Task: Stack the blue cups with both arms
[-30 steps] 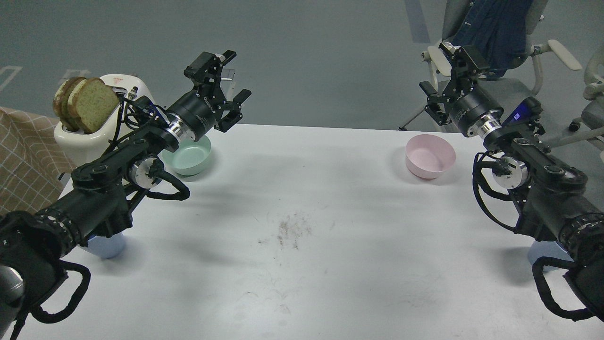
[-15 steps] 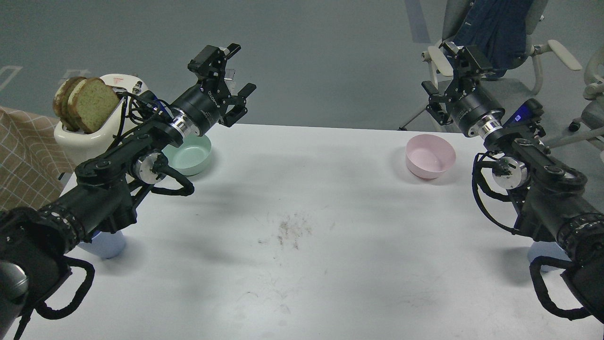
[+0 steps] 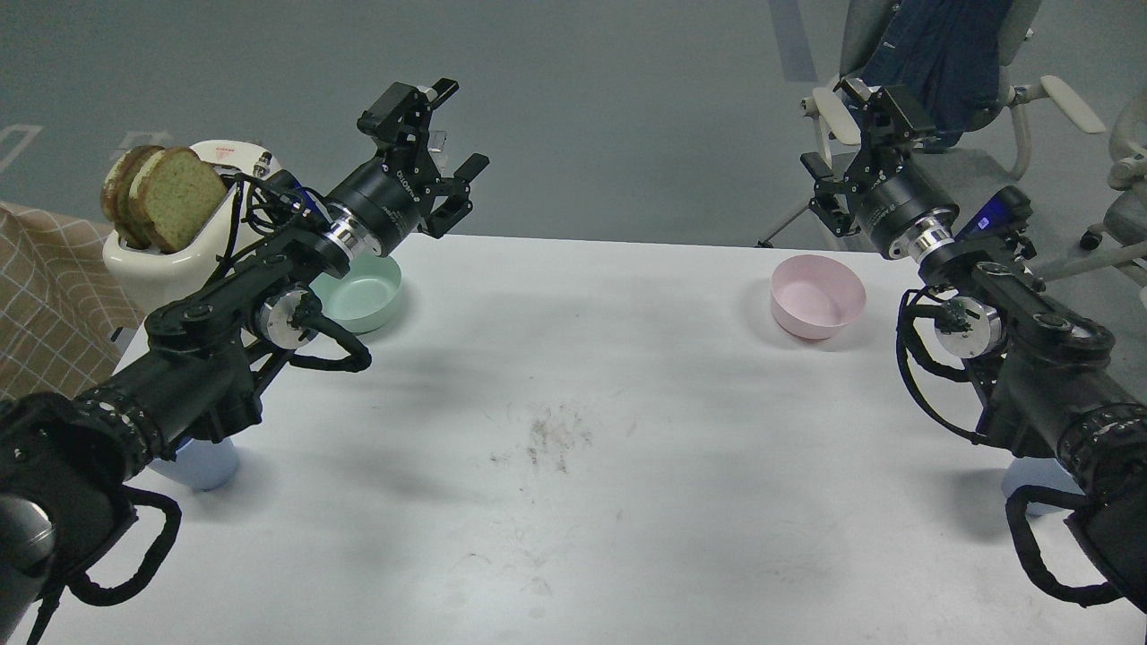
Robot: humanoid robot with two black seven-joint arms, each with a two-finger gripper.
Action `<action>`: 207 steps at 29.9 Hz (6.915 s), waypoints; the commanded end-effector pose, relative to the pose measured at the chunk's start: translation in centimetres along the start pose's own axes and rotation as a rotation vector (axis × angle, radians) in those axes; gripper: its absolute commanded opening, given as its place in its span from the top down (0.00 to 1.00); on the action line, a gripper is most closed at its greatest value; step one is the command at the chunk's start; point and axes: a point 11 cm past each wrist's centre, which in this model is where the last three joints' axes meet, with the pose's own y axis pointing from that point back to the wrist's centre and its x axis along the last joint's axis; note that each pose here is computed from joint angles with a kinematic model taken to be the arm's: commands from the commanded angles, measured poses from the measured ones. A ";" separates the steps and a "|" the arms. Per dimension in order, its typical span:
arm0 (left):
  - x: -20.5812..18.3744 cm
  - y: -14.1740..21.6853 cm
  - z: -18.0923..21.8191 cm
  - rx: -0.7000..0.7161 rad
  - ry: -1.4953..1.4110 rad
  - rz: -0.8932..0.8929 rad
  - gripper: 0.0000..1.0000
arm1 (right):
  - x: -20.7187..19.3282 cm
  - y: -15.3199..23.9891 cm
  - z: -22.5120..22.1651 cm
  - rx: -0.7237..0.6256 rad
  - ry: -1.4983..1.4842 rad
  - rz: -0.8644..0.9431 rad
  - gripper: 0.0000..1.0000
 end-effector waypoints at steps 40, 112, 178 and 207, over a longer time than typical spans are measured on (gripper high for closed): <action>2.5 18.8 14.1 0.623 -1.339 -0.484 0.03 | 1.1 0.1 -1.5 0.020 0.022 0.009 0.00; 0.0 15.2 12.0 0.612 -1.732 -0.743 1.00 | -1.8 -3.9 -8.6 0.139 0.077 -0.070 0.00; -13.6 -4.9 9.8 0.176 -1.186 -0.791 0.17 | 5.0 3.9 -18.4 0.044 0.513 -0.179 0.00; -8.1 -3.4 8.2 0.093 -0.536 -0.470 0.17 | 15.7 32.6 -10.2 -0.911 1.151 -0.302 0.00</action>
